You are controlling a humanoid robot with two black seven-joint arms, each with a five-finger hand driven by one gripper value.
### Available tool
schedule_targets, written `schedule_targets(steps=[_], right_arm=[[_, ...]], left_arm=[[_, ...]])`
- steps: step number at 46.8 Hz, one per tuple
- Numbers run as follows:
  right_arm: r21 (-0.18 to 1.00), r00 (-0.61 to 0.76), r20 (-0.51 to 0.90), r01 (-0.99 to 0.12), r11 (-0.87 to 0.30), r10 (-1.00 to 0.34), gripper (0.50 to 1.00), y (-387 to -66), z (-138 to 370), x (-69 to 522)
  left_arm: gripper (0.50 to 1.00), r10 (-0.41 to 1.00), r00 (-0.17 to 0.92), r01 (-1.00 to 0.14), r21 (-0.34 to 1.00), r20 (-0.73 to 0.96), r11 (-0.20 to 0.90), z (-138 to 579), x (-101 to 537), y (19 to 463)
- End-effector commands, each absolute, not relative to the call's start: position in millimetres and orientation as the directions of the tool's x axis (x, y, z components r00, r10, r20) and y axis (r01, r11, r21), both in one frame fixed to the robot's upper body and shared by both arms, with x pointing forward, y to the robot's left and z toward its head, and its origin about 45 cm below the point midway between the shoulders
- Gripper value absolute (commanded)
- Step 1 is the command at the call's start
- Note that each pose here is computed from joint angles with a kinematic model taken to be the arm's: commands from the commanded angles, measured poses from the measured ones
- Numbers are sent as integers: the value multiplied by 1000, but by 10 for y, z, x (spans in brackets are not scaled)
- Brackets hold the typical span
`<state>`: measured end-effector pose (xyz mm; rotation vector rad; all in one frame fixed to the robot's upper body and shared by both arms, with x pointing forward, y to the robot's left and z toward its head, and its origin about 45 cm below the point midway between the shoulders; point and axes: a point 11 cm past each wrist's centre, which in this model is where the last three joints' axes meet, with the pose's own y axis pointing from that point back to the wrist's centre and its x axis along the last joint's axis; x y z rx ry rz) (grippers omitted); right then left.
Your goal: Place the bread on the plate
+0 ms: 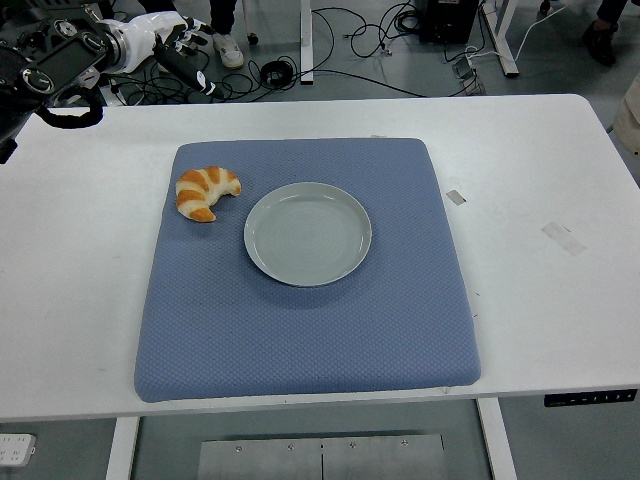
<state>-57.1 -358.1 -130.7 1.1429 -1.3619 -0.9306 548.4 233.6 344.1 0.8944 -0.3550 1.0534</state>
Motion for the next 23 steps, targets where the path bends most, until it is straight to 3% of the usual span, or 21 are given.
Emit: schedule_targets(steps=[1, 23], right_arm=[[964, 39, 240, -130, 233, -970, 1000, -3582, -1307, -569], [963, 39, 240, -133, 233, -970, 1000, -3582, -1308, -543]], left_arm=[[948, 571, 518, -842, 496, 637, 212, 3410, 5459, 2328], [945, 402, 641, -760, 613, 654, 215, 3239, 5355, 2380]])
